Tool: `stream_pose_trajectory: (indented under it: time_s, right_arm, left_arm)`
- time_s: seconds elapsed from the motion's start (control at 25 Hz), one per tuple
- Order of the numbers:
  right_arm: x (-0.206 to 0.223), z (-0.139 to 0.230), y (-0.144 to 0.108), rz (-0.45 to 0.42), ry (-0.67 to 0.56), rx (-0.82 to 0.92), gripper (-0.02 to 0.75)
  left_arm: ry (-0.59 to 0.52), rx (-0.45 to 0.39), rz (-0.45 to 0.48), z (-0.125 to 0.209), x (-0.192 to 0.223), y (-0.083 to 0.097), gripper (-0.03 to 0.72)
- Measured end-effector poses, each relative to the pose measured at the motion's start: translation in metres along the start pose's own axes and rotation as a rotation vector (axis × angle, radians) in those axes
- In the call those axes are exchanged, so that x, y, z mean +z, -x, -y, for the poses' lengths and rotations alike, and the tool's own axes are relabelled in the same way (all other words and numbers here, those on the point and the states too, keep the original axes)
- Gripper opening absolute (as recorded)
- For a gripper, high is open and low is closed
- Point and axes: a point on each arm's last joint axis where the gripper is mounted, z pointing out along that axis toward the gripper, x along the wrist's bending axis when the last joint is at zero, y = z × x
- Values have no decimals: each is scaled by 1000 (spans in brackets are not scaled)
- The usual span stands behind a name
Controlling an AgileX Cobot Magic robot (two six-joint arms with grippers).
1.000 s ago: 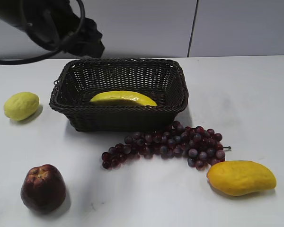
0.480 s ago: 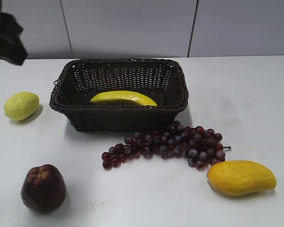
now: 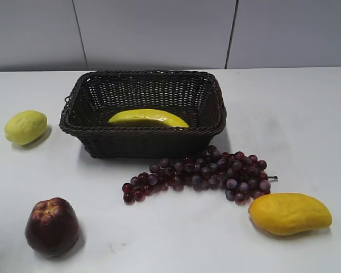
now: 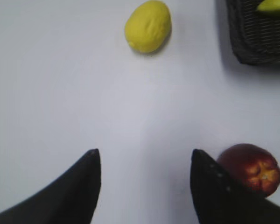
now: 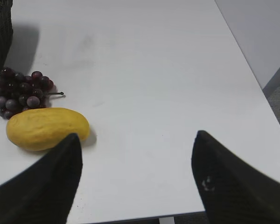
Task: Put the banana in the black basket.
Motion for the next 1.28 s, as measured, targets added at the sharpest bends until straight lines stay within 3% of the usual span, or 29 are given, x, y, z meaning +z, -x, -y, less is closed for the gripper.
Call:
stream_pose_trajectory:
  time_s: [0.52,0.88,1.04,1.28]
  right_arm:
    - [0,0,0,0,0,0,583]
    - [0,0,0,0,0,0,583]
    - [0,0,0,0,0,0,583]
    - [0,0,0,0,0,0,583]
  left_arm:
    - [257,-78,62,123,-41,-4,592]
    - [414,-78,68,163,-63,-5,593]
    - [412,-68,65,166,-60,-5,608]
    - [317,-64,62,173,-33,-4,613]
